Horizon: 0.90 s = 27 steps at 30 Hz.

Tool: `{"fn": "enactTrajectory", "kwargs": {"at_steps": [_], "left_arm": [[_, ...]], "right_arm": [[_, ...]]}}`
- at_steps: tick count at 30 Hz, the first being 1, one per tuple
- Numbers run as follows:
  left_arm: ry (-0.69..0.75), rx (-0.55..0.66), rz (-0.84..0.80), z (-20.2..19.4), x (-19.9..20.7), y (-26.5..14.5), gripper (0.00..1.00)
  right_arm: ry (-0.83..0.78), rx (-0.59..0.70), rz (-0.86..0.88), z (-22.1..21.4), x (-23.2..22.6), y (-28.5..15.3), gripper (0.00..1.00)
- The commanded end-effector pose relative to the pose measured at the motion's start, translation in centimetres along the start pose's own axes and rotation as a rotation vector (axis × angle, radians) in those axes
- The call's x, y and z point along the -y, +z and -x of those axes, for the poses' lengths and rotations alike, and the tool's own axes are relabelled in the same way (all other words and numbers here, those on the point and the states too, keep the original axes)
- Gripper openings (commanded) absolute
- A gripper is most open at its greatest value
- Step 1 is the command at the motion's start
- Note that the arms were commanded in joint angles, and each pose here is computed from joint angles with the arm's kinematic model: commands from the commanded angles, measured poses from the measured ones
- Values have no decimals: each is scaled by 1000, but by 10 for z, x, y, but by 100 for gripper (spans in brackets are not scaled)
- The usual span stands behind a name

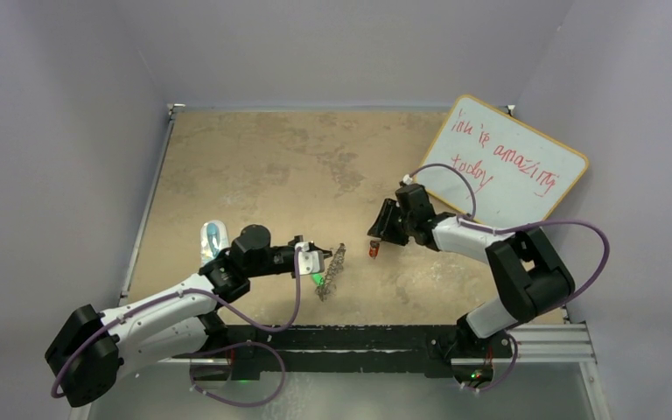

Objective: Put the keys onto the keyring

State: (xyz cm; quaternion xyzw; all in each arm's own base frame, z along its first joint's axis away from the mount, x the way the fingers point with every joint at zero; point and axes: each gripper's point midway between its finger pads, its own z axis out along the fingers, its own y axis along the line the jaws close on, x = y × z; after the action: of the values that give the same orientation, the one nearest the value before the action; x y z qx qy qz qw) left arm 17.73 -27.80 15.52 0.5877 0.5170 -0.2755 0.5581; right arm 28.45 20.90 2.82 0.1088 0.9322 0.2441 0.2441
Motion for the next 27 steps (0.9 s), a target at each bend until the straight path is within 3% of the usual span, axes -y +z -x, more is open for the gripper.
{"fn": "enactTrajectory", "kwargs": {"at_steps": [1,11,15,21,27], "left_arm": [[49,59,14,22,-8,0,0],[47,65,9,22,-6,0,0],[44,64,9,21,-5,0,0],[44,65,11,21,-5,0,0],[43,63,10,21,-5,0,0]], "right_arm": [[99,-86,-37,-13,3,-2,46],[136,-71,-136,-16,26,-10,50],[141,-110,-129,-25,27,-8,45],[156,-137,-89,-30,21,-3,17],[147,-104,-75,-19,13,-7,0]]}}
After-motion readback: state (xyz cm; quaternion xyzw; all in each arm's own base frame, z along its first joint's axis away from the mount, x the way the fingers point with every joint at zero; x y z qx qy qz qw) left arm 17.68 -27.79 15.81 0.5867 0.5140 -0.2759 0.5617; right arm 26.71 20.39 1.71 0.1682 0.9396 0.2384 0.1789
